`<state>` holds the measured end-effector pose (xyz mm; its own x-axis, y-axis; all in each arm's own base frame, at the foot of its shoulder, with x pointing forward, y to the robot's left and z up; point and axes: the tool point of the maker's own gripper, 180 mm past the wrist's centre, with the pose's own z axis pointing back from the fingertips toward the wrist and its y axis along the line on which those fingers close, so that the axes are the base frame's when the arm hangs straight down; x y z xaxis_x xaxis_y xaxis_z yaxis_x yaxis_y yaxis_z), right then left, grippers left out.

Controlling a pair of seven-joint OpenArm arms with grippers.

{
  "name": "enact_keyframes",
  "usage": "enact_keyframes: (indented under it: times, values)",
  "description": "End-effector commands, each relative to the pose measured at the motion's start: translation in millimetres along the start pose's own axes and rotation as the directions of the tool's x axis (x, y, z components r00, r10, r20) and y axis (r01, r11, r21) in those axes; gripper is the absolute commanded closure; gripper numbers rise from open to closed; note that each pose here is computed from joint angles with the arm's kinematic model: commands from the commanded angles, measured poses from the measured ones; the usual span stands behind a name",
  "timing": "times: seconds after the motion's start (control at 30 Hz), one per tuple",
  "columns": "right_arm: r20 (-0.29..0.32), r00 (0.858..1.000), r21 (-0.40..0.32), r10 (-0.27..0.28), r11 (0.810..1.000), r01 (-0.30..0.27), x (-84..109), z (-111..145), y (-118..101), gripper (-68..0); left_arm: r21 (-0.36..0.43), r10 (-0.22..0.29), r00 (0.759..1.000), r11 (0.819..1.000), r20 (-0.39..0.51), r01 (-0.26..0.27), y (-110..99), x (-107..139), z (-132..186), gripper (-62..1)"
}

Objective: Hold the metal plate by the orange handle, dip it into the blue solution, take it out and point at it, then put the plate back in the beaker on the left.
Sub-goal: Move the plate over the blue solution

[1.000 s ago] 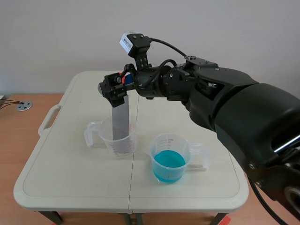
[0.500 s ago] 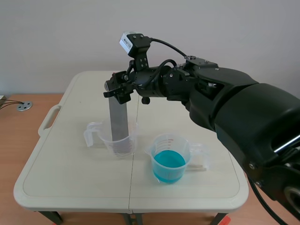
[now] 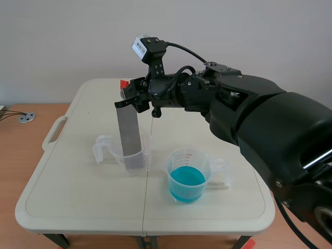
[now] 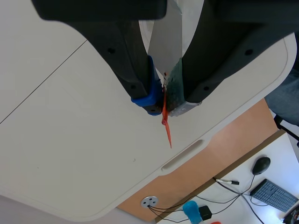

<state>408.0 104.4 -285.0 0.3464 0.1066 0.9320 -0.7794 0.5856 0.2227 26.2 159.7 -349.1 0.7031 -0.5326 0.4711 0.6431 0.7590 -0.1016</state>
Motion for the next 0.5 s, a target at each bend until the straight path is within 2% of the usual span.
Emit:
enact_keyframes:
  times: [0.0,0.3,0.47]
  values:
    - [0.058,0.998,0.019,0.028,0.999,-0.029,28.2,-3.9,4.5,-1.3,-0.008,0.002,1.0,1.0,0.016,-0.002,-2.9,4.8,0.6,-2.7]
    - [0.102,0.994,0.146,0.033,0.988,-0.047,30.9,-0.3,28.6,-1.3,-0.009,0.002,1.0,1.0,0.017,-0.002,-3.0,4.9,0.6,-2.7]
    - [0.164,0.986,0.21,0.033,0.975,-0.067,36.1,10.6,40.6,-1.4,-0.009,0.002,1.0,1.0,0.017,-0.002,-3.0,4.9,0.6,-2.7]
